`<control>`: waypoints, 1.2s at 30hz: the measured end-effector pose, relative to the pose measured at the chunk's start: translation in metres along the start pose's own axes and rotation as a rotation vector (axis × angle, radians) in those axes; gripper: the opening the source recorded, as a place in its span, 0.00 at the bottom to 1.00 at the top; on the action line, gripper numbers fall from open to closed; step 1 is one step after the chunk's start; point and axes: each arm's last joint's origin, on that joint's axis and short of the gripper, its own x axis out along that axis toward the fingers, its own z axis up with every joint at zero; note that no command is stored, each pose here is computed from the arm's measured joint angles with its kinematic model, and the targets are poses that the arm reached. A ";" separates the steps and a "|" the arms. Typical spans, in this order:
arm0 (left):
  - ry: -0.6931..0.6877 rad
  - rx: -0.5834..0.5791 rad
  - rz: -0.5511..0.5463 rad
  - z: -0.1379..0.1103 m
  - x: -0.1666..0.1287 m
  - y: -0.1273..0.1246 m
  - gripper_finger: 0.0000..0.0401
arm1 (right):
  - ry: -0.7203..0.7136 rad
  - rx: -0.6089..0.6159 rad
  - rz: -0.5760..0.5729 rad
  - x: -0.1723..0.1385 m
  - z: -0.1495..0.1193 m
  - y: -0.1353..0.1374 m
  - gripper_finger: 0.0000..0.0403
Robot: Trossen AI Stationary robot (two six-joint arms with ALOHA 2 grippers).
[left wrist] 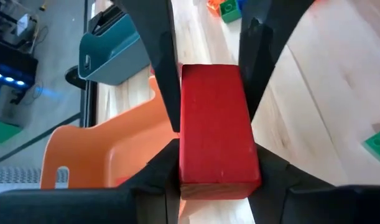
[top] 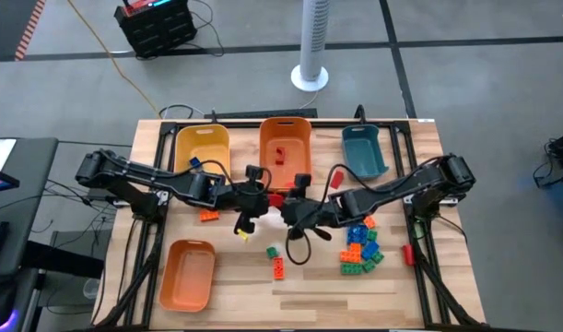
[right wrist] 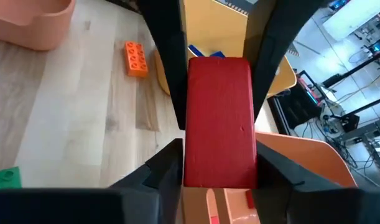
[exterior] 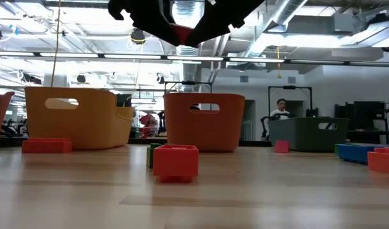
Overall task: Sort blocks
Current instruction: Put the red wooden block into the top orange bin, then put the orange game piece into the blue bin
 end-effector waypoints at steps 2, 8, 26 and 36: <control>-0.007 0.000 0.006 0.001 0.000 0.001 0.31 | 0.025 -0.005 -0.011 -0.001 -0.002 -0.001 0.51; 0.041 -0.054 0.036 -0.009 0.008 0.019 0.31 | 0.199 0.024 -0.088 -0.024 -0.018 -0.020 0.61; 0.221 -0.363 0.018 -0.081 0.085 0.097 0.48 | 0.383 0.164 -0.085 -0.066 -0.069 0.022 0.62; 0.158 -0.300 0.052 -0.050 0.062 0.109 0.63 | 0.660 0.234 0.052 -0.083 -0.087 0.022 0.62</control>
